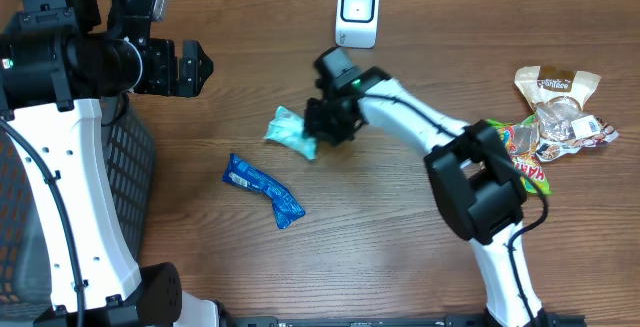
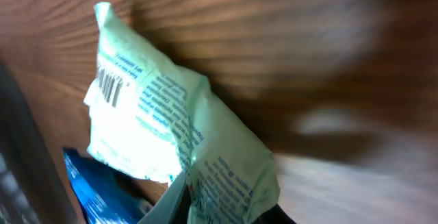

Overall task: Scan the item barcode
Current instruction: 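Lift the light-blue packet and hold it to the scanner face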

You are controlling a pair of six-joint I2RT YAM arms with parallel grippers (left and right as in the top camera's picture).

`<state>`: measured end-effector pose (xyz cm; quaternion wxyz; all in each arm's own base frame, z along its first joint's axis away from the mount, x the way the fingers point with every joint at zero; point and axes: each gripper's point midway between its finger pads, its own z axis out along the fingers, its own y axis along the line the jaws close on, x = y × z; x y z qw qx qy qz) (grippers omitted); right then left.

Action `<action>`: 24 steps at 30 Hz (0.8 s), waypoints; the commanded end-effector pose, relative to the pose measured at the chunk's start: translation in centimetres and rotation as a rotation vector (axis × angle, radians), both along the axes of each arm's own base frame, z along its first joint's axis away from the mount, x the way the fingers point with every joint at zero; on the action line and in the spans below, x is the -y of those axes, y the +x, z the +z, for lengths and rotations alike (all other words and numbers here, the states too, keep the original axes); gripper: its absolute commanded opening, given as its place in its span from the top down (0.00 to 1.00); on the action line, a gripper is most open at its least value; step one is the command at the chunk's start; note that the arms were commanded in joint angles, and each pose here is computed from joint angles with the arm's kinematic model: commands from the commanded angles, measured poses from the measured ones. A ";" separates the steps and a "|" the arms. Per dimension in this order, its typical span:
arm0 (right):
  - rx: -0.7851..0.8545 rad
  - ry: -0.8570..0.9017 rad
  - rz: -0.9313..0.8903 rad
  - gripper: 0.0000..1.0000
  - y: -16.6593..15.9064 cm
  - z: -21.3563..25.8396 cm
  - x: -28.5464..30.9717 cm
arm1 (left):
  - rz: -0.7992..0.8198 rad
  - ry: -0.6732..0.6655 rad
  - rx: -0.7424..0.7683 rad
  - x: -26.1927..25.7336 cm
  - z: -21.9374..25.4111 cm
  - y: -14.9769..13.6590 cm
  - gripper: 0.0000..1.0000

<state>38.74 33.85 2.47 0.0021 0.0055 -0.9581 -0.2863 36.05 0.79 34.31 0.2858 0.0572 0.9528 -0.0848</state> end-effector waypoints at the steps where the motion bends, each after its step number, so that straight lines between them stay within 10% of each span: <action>1: 0.243 0.165 0.253 0.88 2.0 6.7 1.5 | -0.014 -0.002 0.022 0.2 0.6 0.1 0.00; 9: 0.778 0.136 0.545 0.94 0.4 22.6 7.8 | -0.014 -0.002 0.022 0.2 0.6 0.1 0.00; 24: 0.931 -0.111 0.466 0.94 1.2 26.5 11.6 | -0.014 -0.002 0.022 0.2 0.6 0.1 0.00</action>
